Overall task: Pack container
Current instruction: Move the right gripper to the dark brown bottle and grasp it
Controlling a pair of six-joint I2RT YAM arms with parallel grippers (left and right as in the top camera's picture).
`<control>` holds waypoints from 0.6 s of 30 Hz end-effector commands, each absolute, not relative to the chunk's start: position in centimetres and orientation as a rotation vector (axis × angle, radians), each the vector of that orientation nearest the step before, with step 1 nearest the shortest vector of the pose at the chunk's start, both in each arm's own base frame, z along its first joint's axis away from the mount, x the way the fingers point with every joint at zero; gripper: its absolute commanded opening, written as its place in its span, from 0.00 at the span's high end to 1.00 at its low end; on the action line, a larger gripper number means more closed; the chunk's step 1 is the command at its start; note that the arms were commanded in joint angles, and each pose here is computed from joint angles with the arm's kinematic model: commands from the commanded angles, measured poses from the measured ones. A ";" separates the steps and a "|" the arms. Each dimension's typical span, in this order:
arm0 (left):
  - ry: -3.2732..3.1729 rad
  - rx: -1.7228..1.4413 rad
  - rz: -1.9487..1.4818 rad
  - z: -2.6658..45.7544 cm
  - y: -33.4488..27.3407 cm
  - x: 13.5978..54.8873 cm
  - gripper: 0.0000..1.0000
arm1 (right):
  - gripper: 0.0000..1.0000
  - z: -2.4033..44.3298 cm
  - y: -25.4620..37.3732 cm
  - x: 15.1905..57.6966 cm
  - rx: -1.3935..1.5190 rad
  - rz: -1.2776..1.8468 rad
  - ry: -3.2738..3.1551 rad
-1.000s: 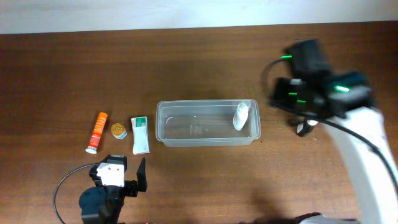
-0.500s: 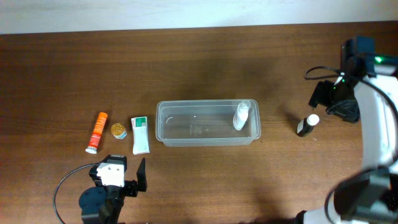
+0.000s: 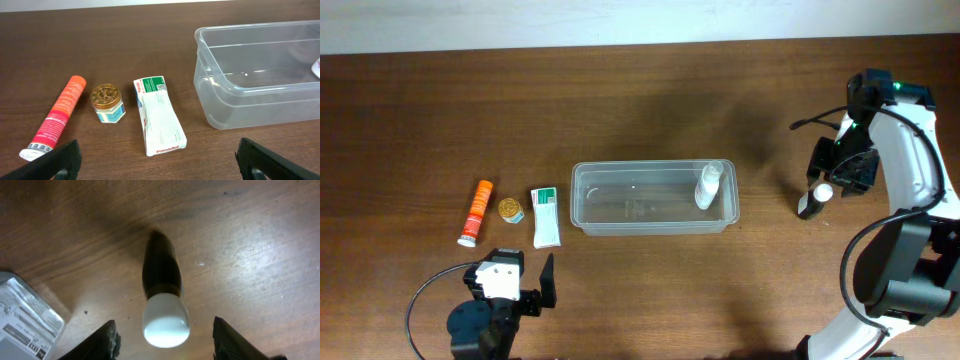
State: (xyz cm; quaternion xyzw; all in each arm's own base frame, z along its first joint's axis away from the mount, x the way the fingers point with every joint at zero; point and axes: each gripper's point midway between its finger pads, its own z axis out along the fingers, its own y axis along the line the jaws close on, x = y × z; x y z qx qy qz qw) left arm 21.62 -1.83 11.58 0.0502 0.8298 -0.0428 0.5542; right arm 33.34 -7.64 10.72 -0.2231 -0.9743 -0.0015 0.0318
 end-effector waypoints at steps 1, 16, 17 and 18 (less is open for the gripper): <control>1.956 0.124 -0.118 11.6 -2.1 21.6 0.00 | 0.49 9.6 -7.5 33.0 -0.681 -0.024 -2.978; 1.956 0.124 -0.118 11.6 -2.1 21.6 0.00 | 0.71 8.0 -7.4 32.6 -0.713 -0.023 -2.962; 1.956 0.124 -0.118 11.6 -2.1 21.6 0.00 | 0.73 8.0 -7.4 32.6 -0.712 -0.023 -2.962; 1.956 0.124 -0.118 11.6 -2.1 21.6 0.00 | 0.76 7.9 -7.4 32.6 -0.712 -0.023 -2.963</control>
